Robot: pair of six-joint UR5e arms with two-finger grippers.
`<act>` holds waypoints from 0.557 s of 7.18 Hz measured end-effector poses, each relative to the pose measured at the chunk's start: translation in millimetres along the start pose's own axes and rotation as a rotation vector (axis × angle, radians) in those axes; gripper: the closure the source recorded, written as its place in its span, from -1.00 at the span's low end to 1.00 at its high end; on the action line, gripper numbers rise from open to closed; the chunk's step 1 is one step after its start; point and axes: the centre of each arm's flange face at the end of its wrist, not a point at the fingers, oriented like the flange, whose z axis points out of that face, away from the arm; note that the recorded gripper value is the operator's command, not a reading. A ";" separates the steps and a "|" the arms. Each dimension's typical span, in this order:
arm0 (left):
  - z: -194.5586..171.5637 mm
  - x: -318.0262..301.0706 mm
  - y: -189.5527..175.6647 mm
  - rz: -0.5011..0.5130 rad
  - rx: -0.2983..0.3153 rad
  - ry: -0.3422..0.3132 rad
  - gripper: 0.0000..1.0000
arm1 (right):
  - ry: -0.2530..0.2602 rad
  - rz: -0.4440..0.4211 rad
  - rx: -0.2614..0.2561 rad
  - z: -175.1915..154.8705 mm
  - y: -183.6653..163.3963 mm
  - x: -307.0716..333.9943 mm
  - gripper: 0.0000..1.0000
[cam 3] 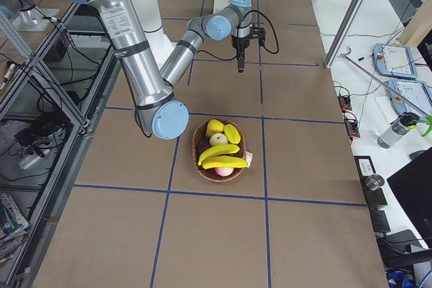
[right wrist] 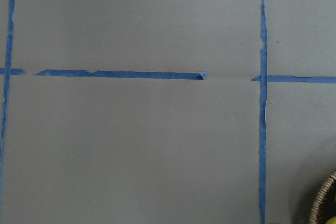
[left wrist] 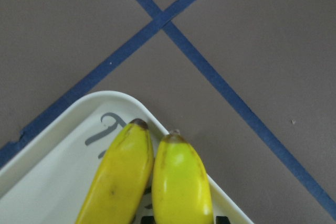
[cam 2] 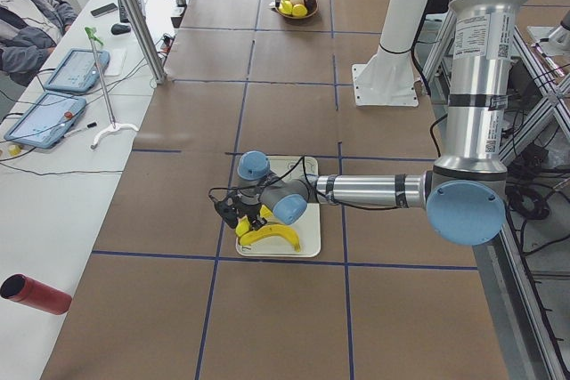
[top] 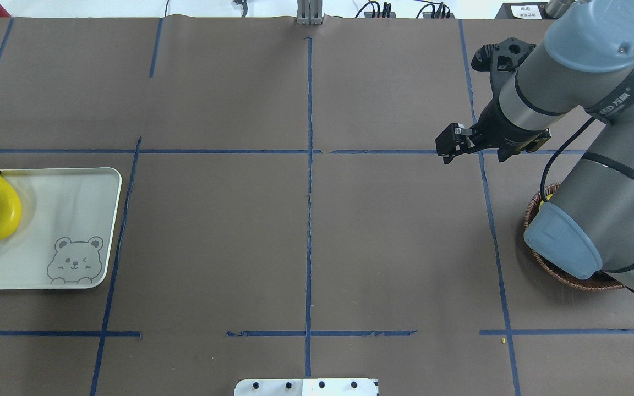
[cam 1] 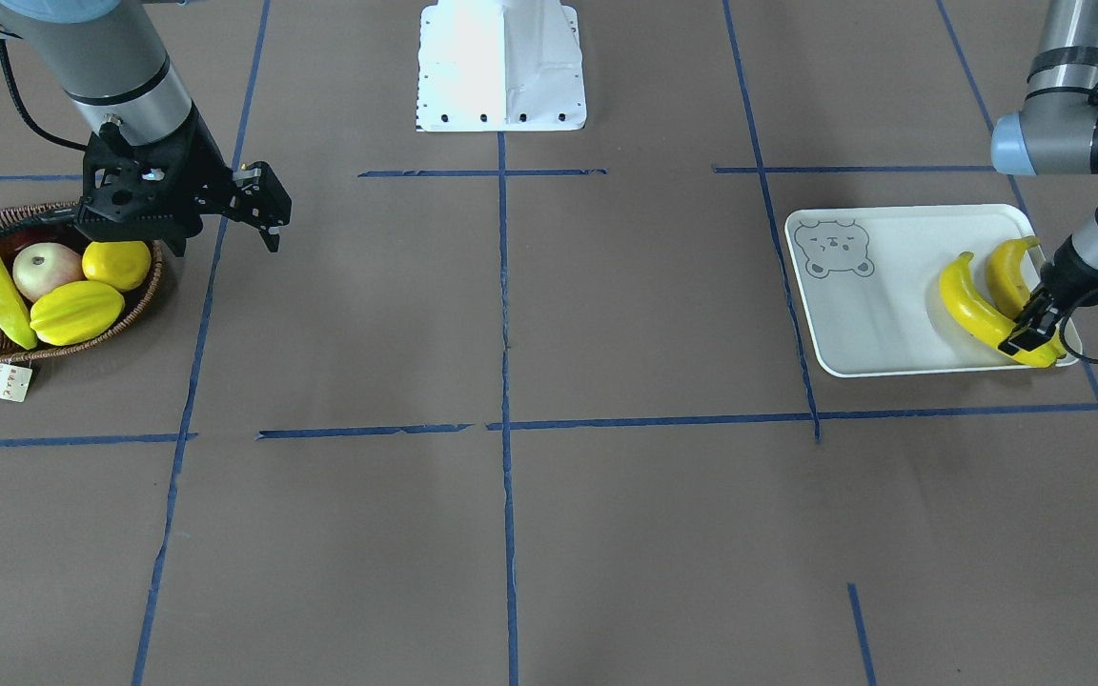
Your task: Transfer all bananas from basket to plate
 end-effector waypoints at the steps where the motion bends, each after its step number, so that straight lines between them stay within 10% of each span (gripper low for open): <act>1: -12.2 -1.8 -8.1 0.019 -0.031 0.022 -0.99 | 0.002 0.005 0.002 -1.9 -0.6 3.5 -0.99; 4: -65.0 32.5 9.5 0.101 -0.138 0.149 -1.00 | 0.058 -0.050 -0.006 -7.3 5.3 60.8 -0.99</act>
